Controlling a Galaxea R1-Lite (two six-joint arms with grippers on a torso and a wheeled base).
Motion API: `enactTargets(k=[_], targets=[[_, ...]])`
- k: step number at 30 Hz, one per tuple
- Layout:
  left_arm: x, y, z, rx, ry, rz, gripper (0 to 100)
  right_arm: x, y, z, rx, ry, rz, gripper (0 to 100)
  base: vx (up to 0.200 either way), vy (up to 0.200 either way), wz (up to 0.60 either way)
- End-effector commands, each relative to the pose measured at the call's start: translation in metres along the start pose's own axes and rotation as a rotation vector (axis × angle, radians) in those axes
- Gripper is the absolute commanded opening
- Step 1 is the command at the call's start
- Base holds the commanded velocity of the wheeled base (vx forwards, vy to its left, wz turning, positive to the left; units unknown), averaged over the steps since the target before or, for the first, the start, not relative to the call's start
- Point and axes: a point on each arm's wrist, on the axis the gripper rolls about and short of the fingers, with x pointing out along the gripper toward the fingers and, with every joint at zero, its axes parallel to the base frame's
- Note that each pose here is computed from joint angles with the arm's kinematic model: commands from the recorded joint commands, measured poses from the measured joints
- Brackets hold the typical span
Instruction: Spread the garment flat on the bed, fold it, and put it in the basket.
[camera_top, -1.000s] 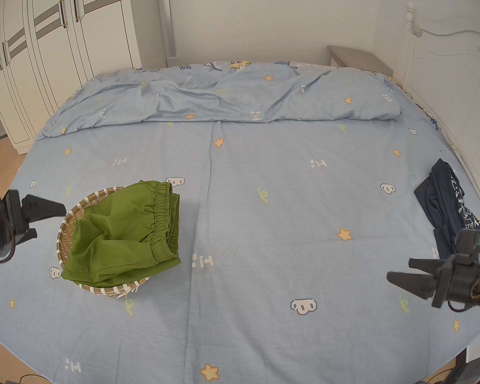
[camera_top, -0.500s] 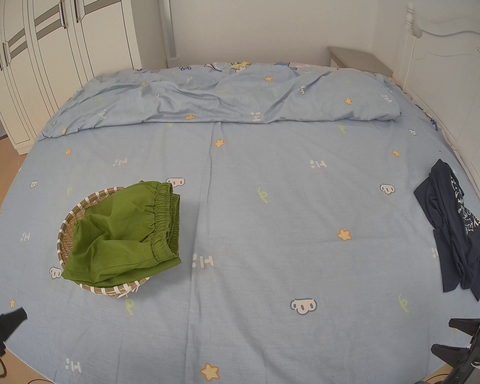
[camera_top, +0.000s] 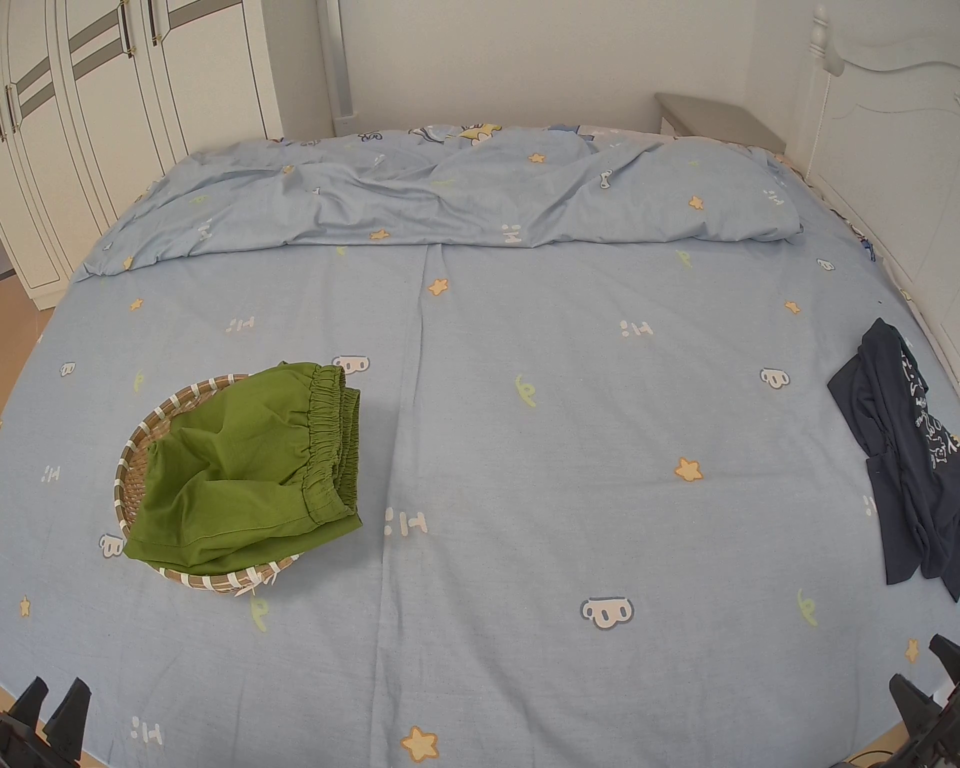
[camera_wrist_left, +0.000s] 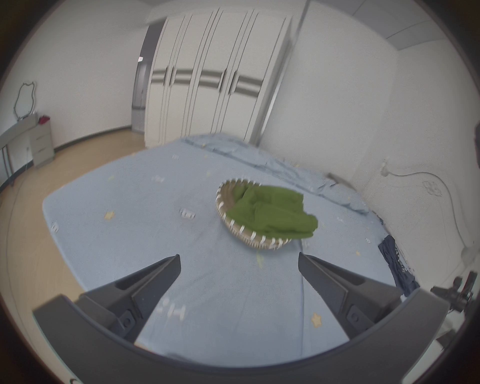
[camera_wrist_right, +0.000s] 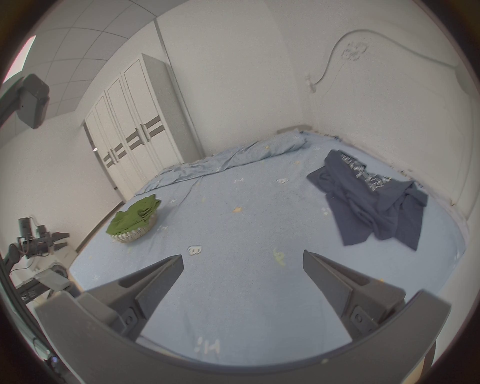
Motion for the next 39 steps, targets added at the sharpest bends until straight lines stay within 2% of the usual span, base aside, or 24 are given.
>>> enactTargets(k=[1, 3, 4, 5, 6, 8, 12, 14, 16, 18, 19, 24, 39], targets=[[0.018, 0.009, -0.026, 0.199, -0.174, -0.080, 100, 0.014, -0.006, -0.013, -0.077, -0.099, -0.109, 100, 0.000, 0.000, 0.00], [0.018, 0.009, -0.026, 0.199, -0.174, -0.080, 100, 0.014, -0.006, -0.013, -0.077, -0.099, -0.109, 100, 0.000, 0.000, 0.00], [0.024, 0.009, -0.030, 0.343, -0.217, -0.121, 100, 0.019, -0.006, -0.013, -0.104, -0.187, -0.108, 100, 0.000, 0.000, 0.00], [0.024, 0.009, -0.030, 0.343, -0.217, -0.121, 100, 0.019, -0.006, -0.013, -0.104, -0.187, -0.108, 100, 0.000, 0.000, 0.00], [0.029, 0.010, -0.036, 0.415, -0.214, -0.142, 100, 0.021, -0.006, -0.013, -0.109, -0.226, -0.103, 100, 0.000, 0.000, 0.00], [0.029, 0.010, -0.036, 0.430, -0.215, -0.147, 100, 0.021, -0.006, -0.013, -0.109, -0.225, -0.105, 100, 0.000, 0.000, 0.00], [0.029, 0.010, -0.036, 0.387, -0.215, -0.142, 100, 0.021, -0.007, -0.013, -0.107, -0.228, -0.126, 100, 0.000, 0.000, 0.00], [0.029, 0.010, -0.036, 0.373, -0.215, -0.140, 100, 0.021, -0.005, -0.014, -0.100, -0.239, -0.215, 100, 0.000, 0.000, 0.00], [0.029, 0.010, -0.036, 0.374, -0.213, -0.143, 100, 0.019, -0.003, -0.016, -0.127, -0.276, -0.284, 100, 0.000, 0.000, 0.00], [0.029, 0.010, -0.036, 0.370, -0.214, -0.141, 100, 0.017, -0.002, -0.022, -0.194, -0.275, -0.211, 100, 0.000, 0.000, 0.00], [0.029, 0.010, -0.036, 0.372, -0.214, -0.144, 100, 0.017, -0.002, -0.023, -0.198, -0.269, -0.197, 100, 0.000, 0.000, 0.00], [0.029, 0.010, -0.036, 0.372, -0.214, -0.144, 100, 0.016, -0.002, -0.022, -0.157, -0.279, -0.204, 100, 0.000, 0.000, 0.00], [0.029, 0.010, -0.036, 0.370, -0.214, -0.142, 100, 0.016, -0.002, -0.022, -0.175, -0.277, -0.199, 100, 0.000, 0.000, 0.00]])
